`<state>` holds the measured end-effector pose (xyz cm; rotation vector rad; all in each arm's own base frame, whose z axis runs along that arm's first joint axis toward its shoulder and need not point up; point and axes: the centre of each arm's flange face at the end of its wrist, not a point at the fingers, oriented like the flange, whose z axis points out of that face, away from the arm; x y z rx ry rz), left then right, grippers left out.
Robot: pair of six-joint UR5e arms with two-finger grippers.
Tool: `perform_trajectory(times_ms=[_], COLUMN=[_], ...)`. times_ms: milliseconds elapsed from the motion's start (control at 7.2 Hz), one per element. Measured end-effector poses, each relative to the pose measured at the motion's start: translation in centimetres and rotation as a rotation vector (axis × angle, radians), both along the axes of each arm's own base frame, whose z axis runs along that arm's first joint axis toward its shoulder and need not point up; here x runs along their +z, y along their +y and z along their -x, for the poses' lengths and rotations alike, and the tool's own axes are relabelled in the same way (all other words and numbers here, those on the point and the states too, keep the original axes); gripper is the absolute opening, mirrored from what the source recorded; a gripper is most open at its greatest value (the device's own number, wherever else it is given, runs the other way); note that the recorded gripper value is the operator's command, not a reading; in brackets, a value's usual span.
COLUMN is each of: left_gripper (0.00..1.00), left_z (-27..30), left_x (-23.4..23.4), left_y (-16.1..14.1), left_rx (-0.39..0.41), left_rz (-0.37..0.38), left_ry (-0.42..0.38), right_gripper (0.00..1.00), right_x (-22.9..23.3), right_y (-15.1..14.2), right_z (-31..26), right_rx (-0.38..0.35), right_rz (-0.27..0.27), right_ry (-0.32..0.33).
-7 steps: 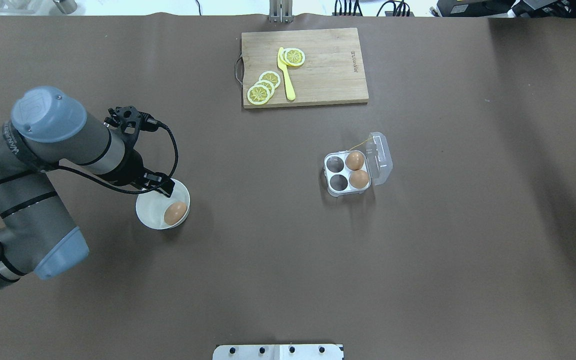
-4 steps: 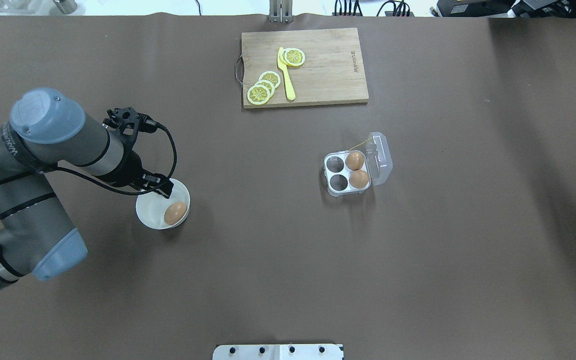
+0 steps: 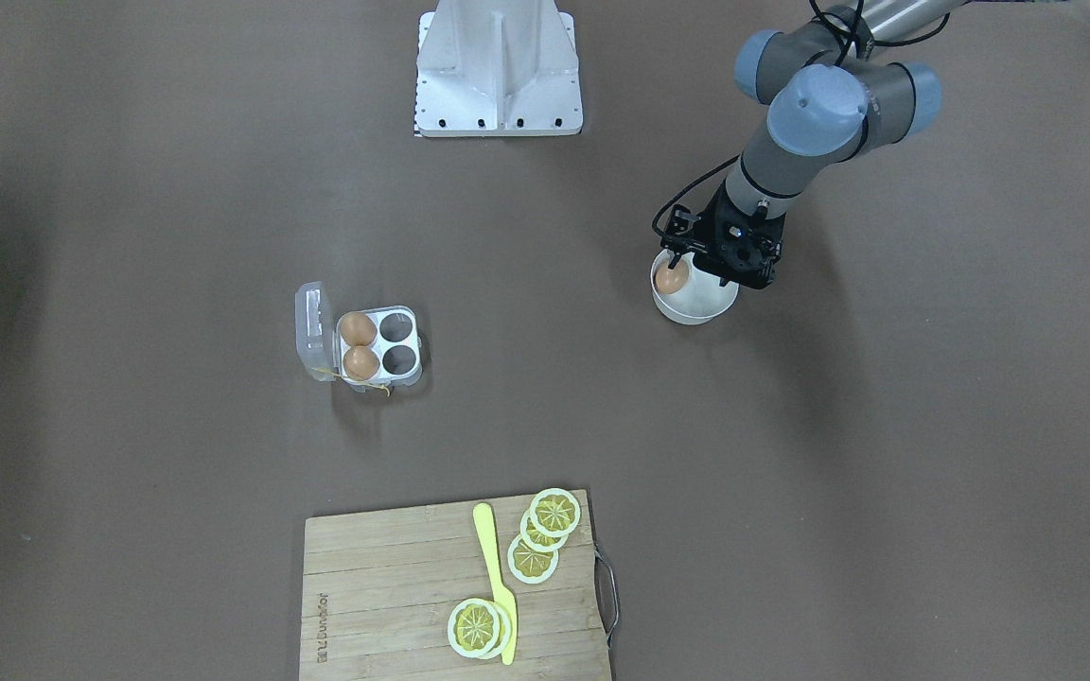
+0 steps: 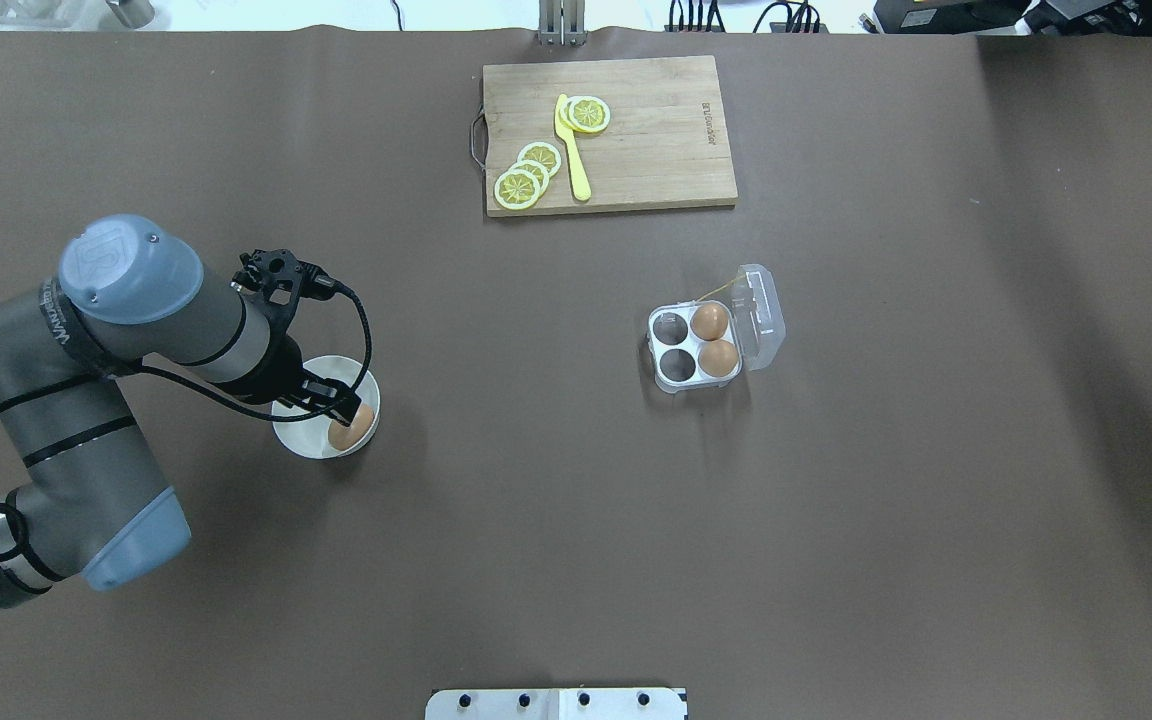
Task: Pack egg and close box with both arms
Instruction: 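Lower the left gripper into the bowl and close it on the egg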
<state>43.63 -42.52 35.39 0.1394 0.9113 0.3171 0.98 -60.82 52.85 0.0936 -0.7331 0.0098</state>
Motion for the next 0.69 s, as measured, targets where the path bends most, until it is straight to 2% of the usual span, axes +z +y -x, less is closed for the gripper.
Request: perform_trajectory(times_ms=[694], left_gripper=[0.78], left_z=[-1.3], left_x=[0.2], left_y=[0.6], left_rx=[0.02], left_rz=[0.001], left_ry=[-0.005], right_gripper=[1.0], right_x=[0.4], right_y=[0.2], right_z=[0.0], right_rx=[0.0], right_rz=[0.005], right_ry=[0.001])
